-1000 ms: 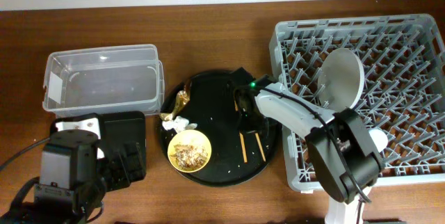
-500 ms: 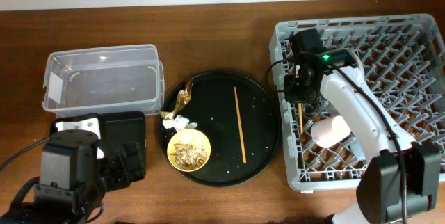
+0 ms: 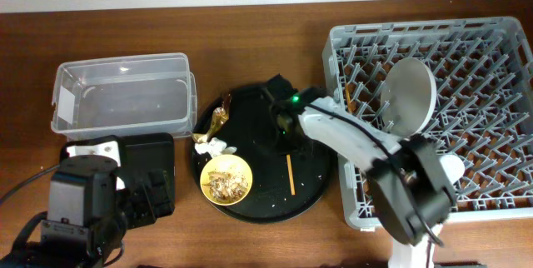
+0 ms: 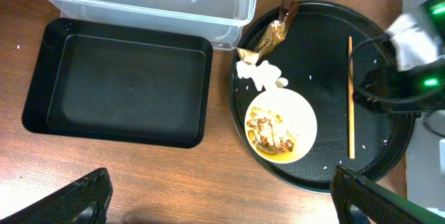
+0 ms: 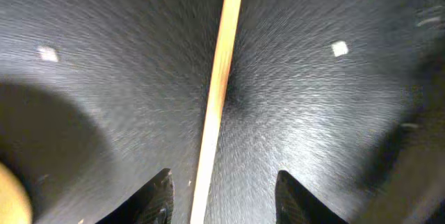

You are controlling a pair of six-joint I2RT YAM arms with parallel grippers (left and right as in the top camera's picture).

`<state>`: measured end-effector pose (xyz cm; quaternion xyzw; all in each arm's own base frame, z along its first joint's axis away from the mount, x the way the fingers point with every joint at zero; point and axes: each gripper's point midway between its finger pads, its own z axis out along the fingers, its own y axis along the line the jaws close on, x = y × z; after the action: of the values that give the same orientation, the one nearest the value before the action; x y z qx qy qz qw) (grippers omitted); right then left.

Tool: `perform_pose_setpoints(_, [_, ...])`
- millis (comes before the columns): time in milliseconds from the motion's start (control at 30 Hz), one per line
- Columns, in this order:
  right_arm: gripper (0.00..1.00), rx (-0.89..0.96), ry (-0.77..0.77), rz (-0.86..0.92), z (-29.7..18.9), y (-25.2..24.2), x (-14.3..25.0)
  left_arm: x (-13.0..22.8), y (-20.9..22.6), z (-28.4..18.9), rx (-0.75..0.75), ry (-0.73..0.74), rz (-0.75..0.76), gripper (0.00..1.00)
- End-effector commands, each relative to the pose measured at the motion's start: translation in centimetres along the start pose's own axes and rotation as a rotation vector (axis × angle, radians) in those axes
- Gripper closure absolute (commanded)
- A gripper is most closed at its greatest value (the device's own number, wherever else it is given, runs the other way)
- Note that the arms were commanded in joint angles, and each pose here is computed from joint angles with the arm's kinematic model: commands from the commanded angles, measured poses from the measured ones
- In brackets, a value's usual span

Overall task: Sort waste into correct bins and load items into the dishwasher rack
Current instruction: 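Move the right gripper to the wooden chopsticks and grasp them, then insert the chopsticks upright into the dish rack with the right gripper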

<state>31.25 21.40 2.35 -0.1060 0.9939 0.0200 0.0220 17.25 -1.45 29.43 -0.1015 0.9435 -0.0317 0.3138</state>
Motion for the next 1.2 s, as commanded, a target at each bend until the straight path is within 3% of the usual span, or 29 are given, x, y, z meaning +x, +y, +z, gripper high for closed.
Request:
perform_pose_setpoints(0, [0.79, 0.014, 0.105, 0.024, 3.4, -0.1, 1.6, -0.2, 0.3, -0.2, -0.013, -0.012, -0.013, 0.0])
perform_pose_setpoints(67, [0.96, 0.019, 0.113, 0.048, 3.8, -0.2, 1.7, -0.2, 0.3, -0.2, -0.013, -0.012, -0.013, 0.0])
perform_pose_setpoints(200, [0.96, 0.001, 0.057, 0.047, 0.8, 0.0, 0.9, -0.2, 0.3, -0.2, -0.013, -0.012, -0.013, 0.0])
perform_pose_setpoints(333, [0.96, 0.007, -0.186, 0.057, -7.7, -1.1, -1.4, -0.2, 0.3, -0.2, -0.013, -0.012, -0.013, 0.0])
perform_pose_setpoints(433, [0.96, 0.095, -0.459, 0.184, -17.0, -7.5, -2.3, -0.2, 0.3, -0.2, -0.013, -0.012, -0.013, 0.0])
perform_pose_setpoints(467, [0.96, 0.107, -0.483, 0.184, -18.1, -9.2, -2.4, -0.2, 0.3, -0.2, -0.013, -0.013, -0.013, 0.0])
perform_pose_setpoints(567, [0.96, 0.166, -0.441, 0.172, -17.2, -12.7, -2.4, -0.2, 0.3, -0.2, -0.013, -0.012, -0.013, 0.0])
perform_pose_setpoints(667, [0.96, 0.206, -0.303, 0.231, -12.8, -16.5, -2.2, -0.2, 0.3, -0.2, -0.013, -0.012, -0.013, 0.0])
perform_pose_setpoints(767, [0.96, 0.072, -0.243, 0.16, -11.1, -14.5, -2.2, -0.2, 0.3, -0.2, -0.013, -0.013, -0.013, 0.0])
perform_pose_setpoints(833, [0.64, 0.073, -0.263, 0.158, -11.9, -14.4, -2.1, -0.2, 0.3, -0.2, -0.013, -0.012, -0.013, 0.0])
perform_pose_setpoints(867, [0.58, 0.071, -0.281, 0.158, -12.9, -14.4, -1.8, -0.2, 0.3, -0.2, -0.013, -0.013, -0.013, 0.0])
perform_pose_setpoints(967, [0.51, 0.012, -0.435, 0.138, -19.2, -13.1, 0.0, -0.2, 0.3, -0.2, -0.013, -0.012, -0.013, 0.0])
perform_pose_setpoints(1067, [0.47, -0.135, -0.633, 0.047, -26.5, -9.5, 4.3, -0.2, 0.3, -0.2, -0.013, -0.012, -0.013, 0.0])
perform_pose_setpoints(1100, [0.36, -0.186, -0.694, 0.003, -28.6, -8.2, 6.2, -0.2, 0.3, -0.2, -0.013, -0.012, -0.013, 0.0])
perform_pose_setpoints(1133, [0.02, -0.218, -0.747, -0.031, -30.3, -7.4, 7.9, -0.2, 0.3, -0.2, -0.013, -0.012, -0.013, 0.0])
perform_pose_setpoints(1167, [0.02, -0.233, -0.784, -0.055, -31.5, -7.0, 9.6, -0.2, 0.3, -0.2, -0.013, -0.012, -0.013, 0.0])
